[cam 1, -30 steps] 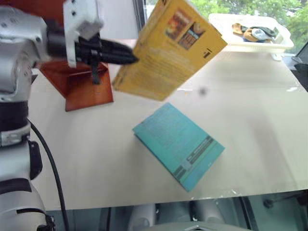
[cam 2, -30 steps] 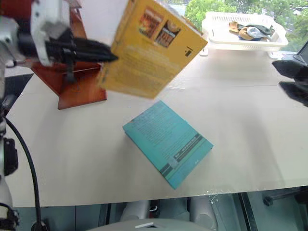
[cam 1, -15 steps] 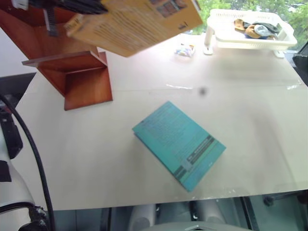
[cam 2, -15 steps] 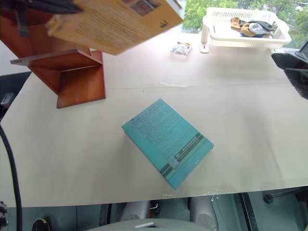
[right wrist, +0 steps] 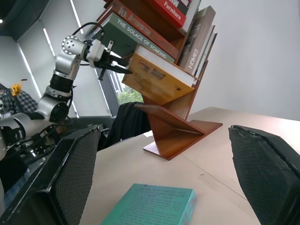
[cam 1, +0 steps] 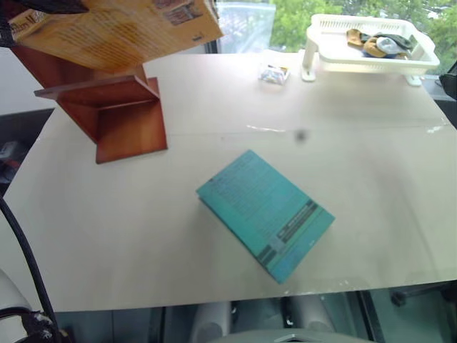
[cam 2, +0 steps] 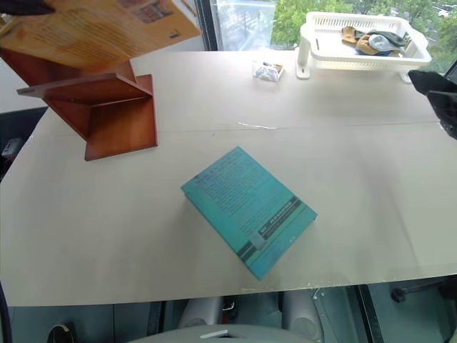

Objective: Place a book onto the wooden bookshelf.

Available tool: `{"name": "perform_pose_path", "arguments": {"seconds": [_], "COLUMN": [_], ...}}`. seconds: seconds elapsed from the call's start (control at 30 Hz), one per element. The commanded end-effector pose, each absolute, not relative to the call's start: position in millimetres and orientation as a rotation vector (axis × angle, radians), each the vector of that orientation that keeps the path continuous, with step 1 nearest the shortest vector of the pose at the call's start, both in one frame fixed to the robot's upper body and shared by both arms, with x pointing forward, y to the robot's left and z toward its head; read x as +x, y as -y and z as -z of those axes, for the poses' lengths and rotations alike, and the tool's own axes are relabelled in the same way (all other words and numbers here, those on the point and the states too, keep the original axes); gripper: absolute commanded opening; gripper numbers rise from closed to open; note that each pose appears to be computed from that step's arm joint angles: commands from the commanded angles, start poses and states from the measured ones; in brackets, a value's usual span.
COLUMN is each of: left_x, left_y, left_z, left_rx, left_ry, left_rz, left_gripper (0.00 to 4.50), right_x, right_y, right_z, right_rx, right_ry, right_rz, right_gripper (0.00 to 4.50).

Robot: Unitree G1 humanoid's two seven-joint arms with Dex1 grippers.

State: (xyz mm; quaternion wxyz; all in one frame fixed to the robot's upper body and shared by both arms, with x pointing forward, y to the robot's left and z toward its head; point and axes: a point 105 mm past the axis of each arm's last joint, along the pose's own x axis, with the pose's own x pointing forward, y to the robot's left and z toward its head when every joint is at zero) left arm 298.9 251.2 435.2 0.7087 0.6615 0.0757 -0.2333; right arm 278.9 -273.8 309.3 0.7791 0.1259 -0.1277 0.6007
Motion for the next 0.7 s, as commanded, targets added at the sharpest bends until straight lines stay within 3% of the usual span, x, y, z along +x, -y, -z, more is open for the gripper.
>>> {"name": "perform_pose_path", "arguments": {"seconds": [0.03,0.2,0.37,0.7], "left_x": [292.3,286.4,288.8,301.8], "left_y": [-251.4,-269.9,-298.0,-303.0], "left_z": [-443.2,-428.8,-429.5,-404.7], "left_rx": [1.497,1.480,1.485,1.494], "left_ry": [-0.144,-0.284,-0.373,-0.454], "left_rz": [0.480,0.480,0.345,0.364], "left_gripper": [0.01,0.01,0.01,0.01], "right_x": [269.2,269.6,270.3,271.6], "right_y": [273.2,273.5,271.2,270.3], "right_z": [-322.9,-323.2,-322.1,-322.9], "right_rx": [0.216,0.216,0.209,0.192], "right_ry": [0.338,0.341,0.336,0.344], "right_rz": [-1.364,-1.363,-1.370,-1.366], "right_gripper": [4.50,4.50,4.50,4.50]}}
